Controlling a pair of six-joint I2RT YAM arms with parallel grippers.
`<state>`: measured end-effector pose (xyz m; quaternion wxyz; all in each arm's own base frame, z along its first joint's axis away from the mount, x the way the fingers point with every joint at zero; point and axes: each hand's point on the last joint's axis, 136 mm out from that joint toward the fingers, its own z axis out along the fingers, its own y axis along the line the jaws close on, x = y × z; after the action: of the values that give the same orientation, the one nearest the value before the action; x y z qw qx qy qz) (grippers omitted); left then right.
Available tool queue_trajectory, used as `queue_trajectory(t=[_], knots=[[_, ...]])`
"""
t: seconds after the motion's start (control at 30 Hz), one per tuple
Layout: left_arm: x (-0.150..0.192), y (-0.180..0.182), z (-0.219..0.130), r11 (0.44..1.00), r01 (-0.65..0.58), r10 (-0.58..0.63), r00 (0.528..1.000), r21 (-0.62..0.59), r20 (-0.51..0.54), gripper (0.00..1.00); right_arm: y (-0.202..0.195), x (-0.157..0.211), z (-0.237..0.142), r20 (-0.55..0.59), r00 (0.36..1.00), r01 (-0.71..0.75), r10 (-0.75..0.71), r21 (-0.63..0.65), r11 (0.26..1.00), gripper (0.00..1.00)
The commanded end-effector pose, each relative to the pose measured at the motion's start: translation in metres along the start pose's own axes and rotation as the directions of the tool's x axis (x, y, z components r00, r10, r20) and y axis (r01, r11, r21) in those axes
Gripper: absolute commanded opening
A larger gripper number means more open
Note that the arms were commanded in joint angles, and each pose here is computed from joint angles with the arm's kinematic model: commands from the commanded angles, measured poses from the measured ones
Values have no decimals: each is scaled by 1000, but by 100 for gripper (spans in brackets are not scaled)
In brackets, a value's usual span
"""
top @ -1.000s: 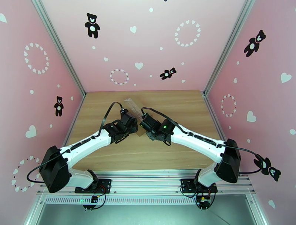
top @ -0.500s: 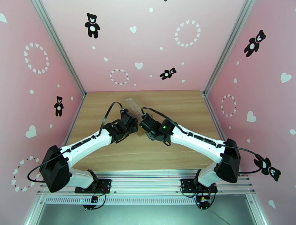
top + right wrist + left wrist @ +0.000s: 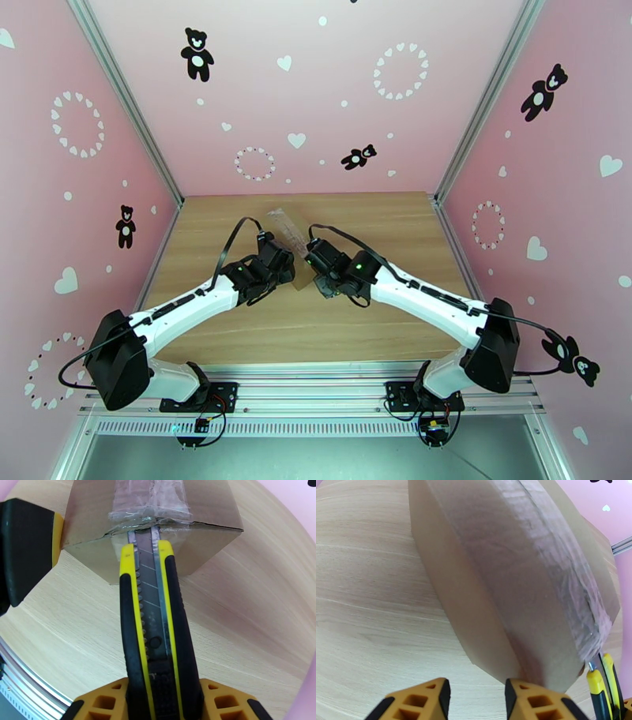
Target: Unpack the express box
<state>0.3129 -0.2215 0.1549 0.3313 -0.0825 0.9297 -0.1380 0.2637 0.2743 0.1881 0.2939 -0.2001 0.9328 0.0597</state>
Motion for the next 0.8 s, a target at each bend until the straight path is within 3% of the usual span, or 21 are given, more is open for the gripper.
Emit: queue_trajectory(t=[0.0, 0.77], knots=[[5, -20, -2, 997, -7, 8, 1000, 73, -14, 45, 26, -12, -19, 57, 998, 3, 6, -166, 986, 0], [-4, -22, -13, 999, -32, 31, 999, 31, 23, 45, 36, -3, -9, 44, 994, 103, -100, -78, 992, 0]])
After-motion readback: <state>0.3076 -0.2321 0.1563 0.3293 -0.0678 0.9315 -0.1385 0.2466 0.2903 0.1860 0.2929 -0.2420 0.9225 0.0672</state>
